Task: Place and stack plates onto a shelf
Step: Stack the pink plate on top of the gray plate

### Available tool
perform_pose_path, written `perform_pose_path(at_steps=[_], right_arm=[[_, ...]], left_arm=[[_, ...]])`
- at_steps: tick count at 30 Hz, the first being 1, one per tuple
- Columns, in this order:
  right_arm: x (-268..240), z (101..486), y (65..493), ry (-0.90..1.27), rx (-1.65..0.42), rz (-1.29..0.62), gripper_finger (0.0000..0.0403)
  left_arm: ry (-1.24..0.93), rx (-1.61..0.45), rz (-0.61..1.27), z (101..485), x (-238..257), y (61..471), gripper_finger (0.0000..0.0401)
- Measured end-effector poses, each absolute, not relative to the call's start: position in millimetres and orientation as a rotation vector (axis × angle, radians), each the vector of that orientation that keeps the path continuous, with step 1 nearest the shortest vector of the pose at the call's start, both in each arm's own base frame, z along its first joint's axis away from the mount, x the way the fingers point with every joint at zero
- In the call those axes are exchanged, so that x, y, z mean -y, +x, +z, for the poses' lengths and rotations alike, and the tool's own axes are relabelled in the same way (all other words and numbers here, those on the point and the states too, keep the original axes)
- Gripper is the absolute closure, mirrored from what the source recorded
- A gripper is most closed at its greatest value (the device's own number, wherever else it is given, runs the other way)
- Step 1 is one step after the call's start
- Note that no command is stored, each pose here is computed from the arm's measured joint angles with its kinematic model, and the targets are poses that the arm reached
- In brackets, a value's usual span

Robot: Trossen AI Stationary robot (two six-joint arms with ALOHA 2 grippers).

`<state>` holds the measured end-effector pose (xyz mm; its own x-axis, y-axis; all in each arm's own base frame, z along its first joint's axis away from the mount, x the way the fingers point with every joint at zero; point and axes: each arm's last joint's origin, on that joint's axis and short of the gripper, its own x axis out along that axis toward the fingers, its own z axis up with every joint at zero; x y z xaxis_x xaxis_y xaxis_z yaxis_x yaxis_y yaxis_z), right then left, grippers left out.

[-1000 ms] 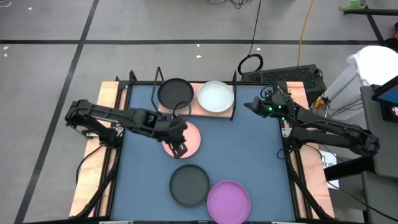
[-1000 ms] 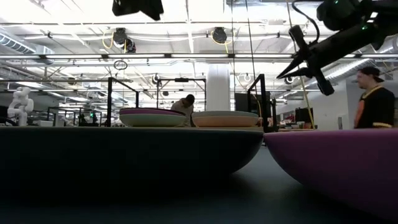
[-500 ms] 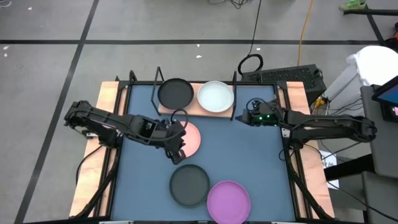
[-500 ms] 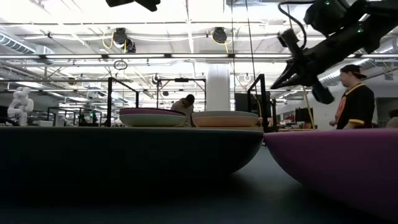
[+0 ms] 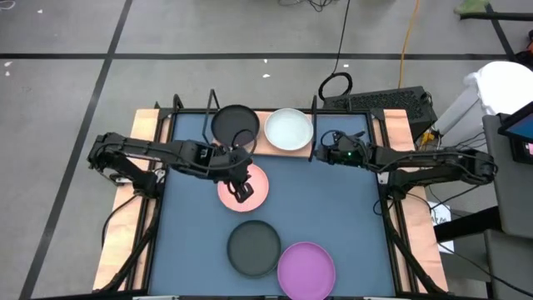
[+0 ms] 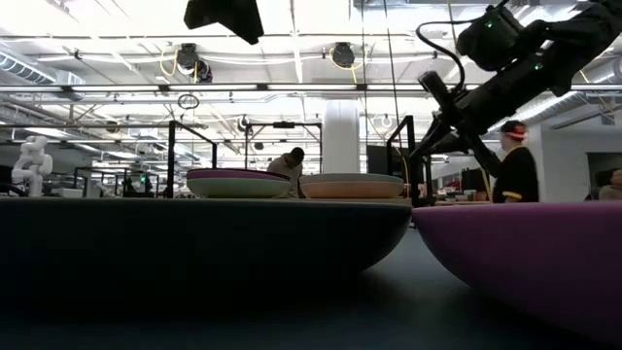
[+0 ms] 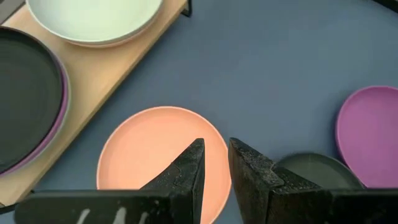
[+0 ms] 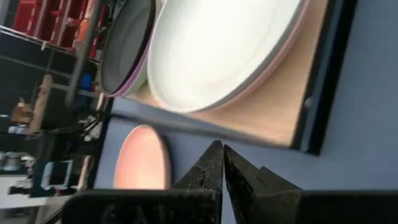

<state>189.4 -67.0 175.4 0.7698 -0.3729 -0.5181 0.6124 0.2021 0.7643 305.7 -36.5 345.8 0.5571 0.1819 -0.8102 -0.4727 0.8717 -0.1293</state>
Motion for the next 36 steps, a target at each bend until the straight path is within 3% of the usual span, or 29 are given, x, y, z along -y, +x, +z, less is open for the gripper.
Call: perform_pose_path(at_steps=[16,26,36], right_arm=[[91,174,181,1.135,-0.22,-0.765,0.0403],[79,183,187,1.192,-0.202,-0.594,0.0403],[36,204,194,1.255,-0.249,-0.396,0.0403]], left_arm=[[-0.345,-0.902,0.441,346,13,308,0.0325],[-0.347,-0.925,0.396,345,11,308,0.0325],[-0.354,-0.945,0.326,345,20,307,0.0325]])
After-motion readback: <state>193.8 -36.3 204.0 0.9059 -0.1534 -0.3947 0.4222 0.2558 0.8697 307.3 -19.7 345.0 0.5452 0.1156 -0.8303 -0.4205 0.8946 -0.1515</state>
